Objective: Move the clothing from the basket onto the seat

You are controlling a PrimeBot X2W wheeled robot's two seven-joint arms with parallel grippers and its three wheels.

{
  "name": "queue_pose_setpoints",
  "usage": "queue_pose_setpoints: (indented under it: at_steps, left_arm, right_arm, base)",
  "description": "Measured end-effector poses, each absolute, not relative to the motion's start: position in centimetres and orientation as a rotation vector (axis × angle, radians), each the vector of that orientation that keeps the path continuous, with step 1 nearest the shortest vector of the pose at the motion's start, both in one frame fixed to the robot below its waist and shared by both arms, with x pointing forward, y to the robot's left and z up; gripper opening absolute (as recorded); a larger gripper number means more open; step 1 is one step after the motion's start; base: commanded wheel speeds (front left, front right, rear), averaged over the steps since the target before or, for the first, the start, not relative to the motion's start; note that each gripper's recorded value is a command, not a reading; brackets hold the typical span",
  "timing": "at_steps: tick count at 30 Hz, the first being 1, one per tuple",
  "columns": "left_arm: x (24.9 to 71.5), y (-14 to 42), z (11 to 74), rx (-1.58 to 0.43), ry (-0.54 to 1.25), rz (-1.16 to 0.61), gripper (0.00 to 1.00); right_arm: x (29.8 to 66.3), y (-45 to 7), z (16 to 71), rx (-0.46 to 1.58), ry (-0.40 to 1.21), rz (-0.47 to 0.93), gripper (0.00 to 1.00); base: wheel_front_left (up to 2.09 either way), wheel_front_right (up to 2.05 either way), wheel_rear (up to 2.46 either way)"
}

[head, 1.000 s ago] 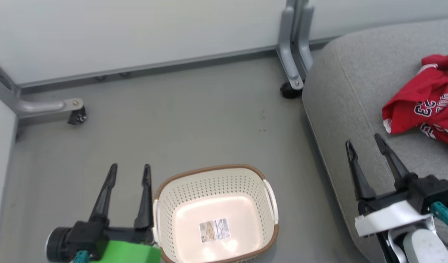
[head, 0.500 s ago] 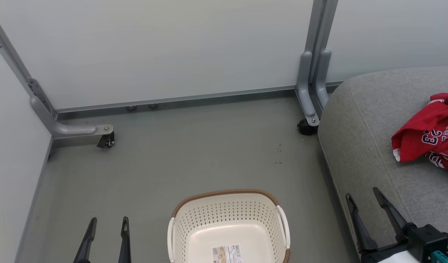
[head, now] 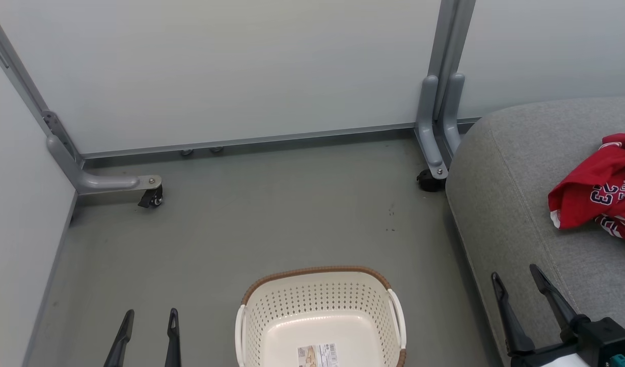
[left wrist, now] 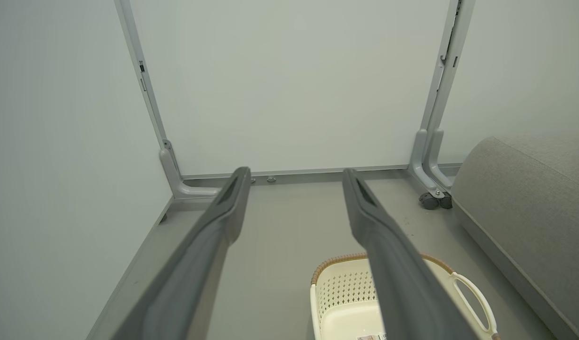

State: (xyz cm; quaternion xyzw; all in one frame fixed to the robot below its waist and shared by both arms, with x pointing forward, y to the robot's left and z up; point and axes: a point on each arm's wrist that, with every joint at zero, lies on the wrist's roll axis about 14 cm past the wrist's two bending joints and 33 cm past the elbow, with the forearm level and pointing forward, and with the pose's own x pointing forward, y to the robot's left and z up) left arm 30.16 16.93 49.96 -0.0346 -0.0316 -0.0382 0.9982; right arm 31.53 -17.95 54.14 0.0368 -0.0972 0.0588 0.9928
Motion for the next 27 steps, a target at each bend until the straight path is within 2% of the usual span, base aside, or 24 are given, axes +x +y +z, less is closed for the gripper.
queue_pose_setpoints:
  at_steps: [2,3,8,27]
  left_arm:
    - [30.1,16.9,49.9,-0.069,-0.062,-0.080,1.00]
    - [30.1,16.8,49.8,-0.070,-0.057,-0.084,0.00]
    - [29.9,16.7,48.3,-0.088,-0.006,-0.079,0.00]
    - [31.5,18.0,47.7,-0.445,0.036,0.000,0.00]
  right_arm:
    - [31.5,-18.0,54.1,0.073,-0.194,0.117,1.00]
    - [31.4,-18.0,54.0,0.074,-0.191,0.117,0.00]
    - [31.3,-17.7,52.5,0.099,-0.145,0.112,0.00]
    - [32.7,-18.9,51.4,0.450,-0.083,0.045,0.00]
  base:
    - [0.00,0.00,0.00]
    - [0.00,0.00,0.00]
    - [0.00,0.00,0.00]
    - [0.00,0.00,0.00]
